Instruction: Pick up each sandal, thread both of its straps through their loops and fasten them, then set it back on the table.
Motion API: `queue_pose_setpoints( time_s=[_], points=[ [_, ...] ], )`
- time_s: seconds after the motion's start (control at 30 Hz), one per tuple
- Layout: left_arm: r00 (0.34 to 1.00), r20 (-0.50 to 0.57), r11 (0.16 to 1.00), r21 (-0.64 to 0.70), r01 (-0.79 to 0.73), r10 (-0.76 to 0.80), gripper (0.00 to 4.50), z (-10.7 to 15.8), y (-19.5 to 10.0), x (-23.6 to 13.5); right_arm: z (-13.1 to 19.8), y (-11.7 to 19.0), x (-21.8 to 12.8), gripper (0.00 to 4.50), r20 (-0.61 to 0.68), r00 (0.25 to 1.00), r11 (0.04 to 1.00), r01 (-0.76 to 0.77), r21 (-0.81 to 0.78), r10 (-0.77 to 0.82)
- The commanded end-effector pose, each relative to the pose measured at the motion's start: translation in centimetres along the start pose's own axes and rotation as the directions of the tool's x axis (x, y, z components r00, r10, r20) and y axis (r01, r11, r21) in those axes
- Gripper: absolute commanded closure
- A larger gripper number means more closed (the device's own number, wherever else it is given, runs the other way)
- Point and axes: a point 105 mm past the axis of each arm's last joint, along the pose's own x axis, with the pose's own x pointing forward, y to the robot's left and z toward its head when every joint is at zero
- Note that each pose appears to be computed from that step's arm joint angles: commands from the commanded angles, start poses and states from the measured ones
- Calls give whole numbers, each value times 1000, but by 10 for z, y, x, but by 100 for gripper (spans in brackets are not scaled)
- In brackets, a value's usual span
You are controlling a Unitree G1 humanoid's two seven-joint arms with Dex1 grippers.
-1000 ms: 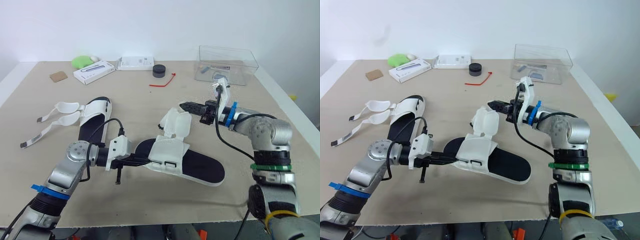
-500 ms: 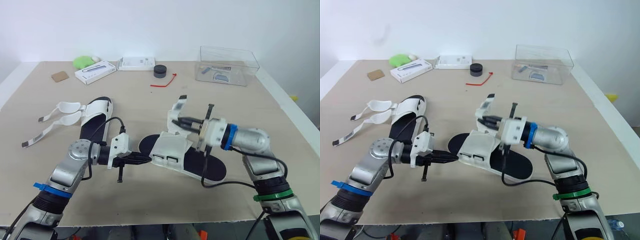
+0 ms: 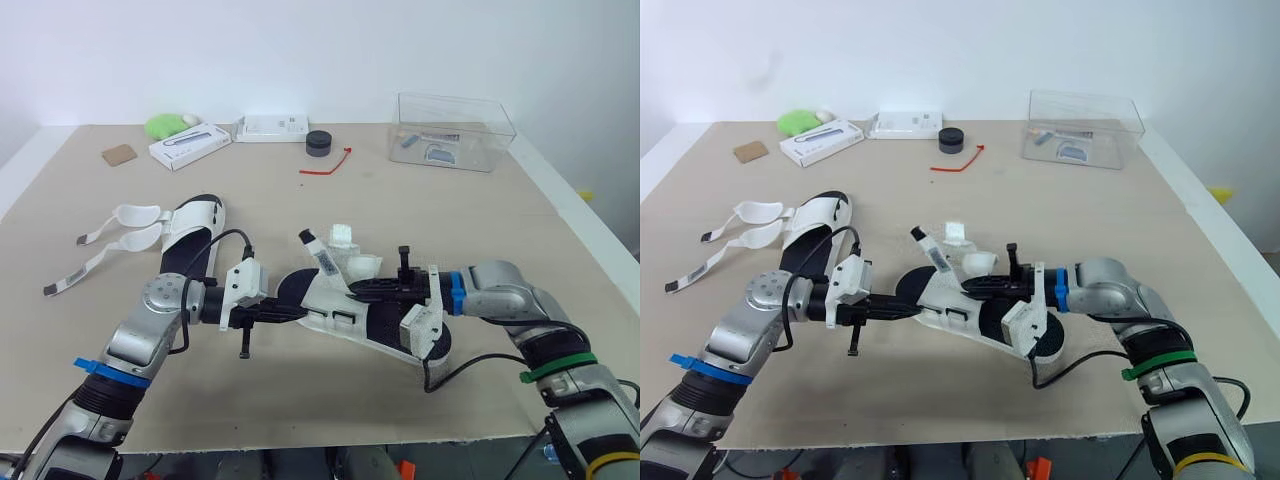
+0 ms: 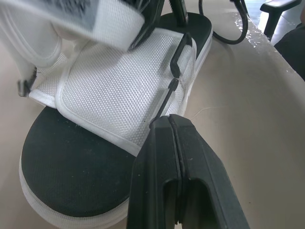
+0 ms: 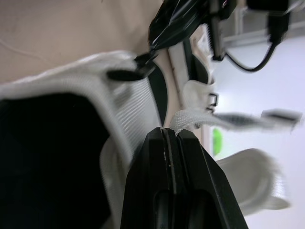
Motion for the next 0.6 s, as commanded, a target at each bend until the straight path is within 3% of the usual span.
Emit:
queue_pose_setpoints(
  time_s=[0.03,0.2,0.57,0.6],
  points=[
    [1000,24,1000,21,4,-5,450,9,0,1,-5,1,-6,447,-19,999,998,-52,-47,51],
    [1000,21,1000,15,-1,0,450,8,0,-1,-6,-2,-15,447,-12,995,959,-97,-266,98],
    [1000,21,1000,9,-2,1,450,9,1,-1,-18,-29,-20,447,-26,994,941,92,-325,-106],
    [1000,23,1000,6,-4,4,450,10,3,-1,-15,-32,-19,396,0,992,941,117,-318,-123]
  ],
)
